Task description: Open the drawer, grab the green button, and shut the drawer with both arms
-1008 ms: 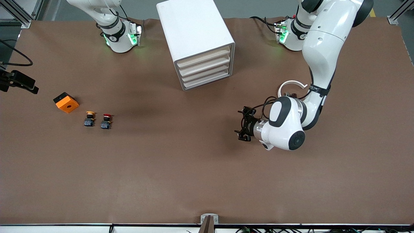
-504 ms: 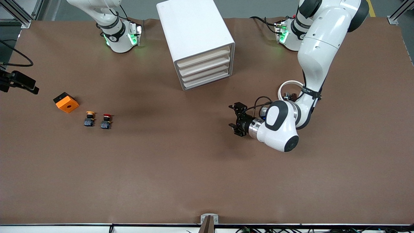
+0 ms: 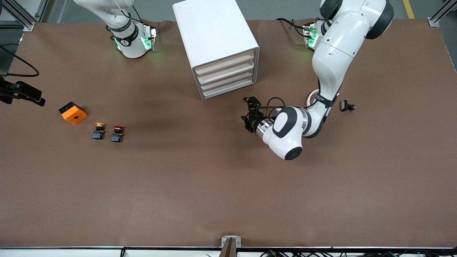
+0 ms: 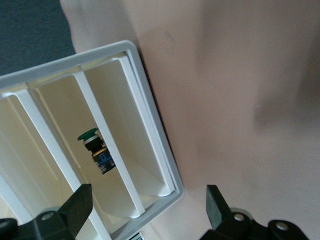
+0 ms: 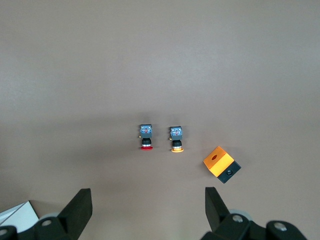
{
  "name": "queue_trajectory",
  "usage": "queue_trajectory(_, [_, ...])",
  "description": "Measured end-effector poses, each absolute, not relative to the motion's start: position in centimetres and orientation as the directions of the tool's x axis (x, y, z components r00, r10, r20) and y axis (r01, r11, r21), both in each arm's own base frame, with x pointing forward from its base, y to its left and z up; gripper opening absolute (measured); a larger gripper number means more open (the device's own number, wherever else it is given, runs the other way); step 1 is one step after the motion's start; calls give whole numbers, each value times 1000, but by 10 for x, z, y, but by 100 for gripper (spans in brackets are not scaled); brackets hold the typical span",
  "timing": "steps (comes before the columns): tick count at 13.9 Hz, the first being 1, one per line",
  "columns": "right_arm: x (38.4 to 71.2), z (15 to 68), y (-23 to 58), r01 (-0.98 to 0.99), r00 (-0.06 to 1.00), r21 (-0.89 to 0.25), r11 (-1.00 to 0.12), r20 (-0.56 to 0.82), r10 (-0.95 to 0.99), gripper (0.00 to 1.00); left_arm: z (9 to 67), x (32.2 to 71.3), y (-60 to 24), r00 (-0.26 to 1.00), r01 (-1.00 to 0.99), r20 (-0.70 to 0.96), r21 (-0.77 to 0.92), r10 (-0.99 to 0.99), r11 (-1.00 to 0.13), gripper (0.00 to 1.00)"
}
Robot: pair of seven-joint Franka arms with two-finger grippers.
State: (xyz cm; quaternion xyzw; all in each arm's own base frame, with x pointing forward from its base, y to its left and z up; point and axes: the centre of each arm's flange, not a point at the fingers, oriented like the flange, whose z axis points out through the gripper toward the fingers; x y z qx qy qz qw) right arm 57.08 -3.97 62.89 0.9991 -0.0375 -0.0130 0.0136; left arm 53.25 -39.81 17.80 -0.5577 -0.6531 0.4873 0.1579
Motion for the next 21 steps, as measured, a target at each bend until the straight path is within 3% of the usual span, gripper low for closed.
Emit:
queue_trajectory(4, [574,624,-37,-69,997,28,-997,-32,-69,100,146,514,-406,-421,445,-259,-894,869,-51,100])
queue_trajectory(9, [576,620,-26,-50,998,27,-998,-39,-51,100,119,481,-428,-434,323,-194,-945,880,-49,100])
queue_trajectory(12, [582,616,-13,-26,999,26,-999,-28,-27,100,120,465,-443,-419,284,-160,-958,894,-39,93])
queue_trajectory(14, [585,614,3,-3,1000,26,-1000,-24,-4,100,121,456,-450,-405,265,-143,-964,903,-33,74])
queue_trajectory(16, [584,613,25,-21,999,27,-999,-25,-22,100,121,449,-457,-398,248,-131,-968,908,-31,69])
queue_trajectory(17, [583,613,38,-39,999,28,-999,-27,-40,100,121,446,-460,-399,240,-130,-970,908,-34,56])
queue_trajectory(21, [571,611,108,-135,990,40,-990,-44,-137,100,115,436,-468,-402,213,-124,-976,907,-39,55])
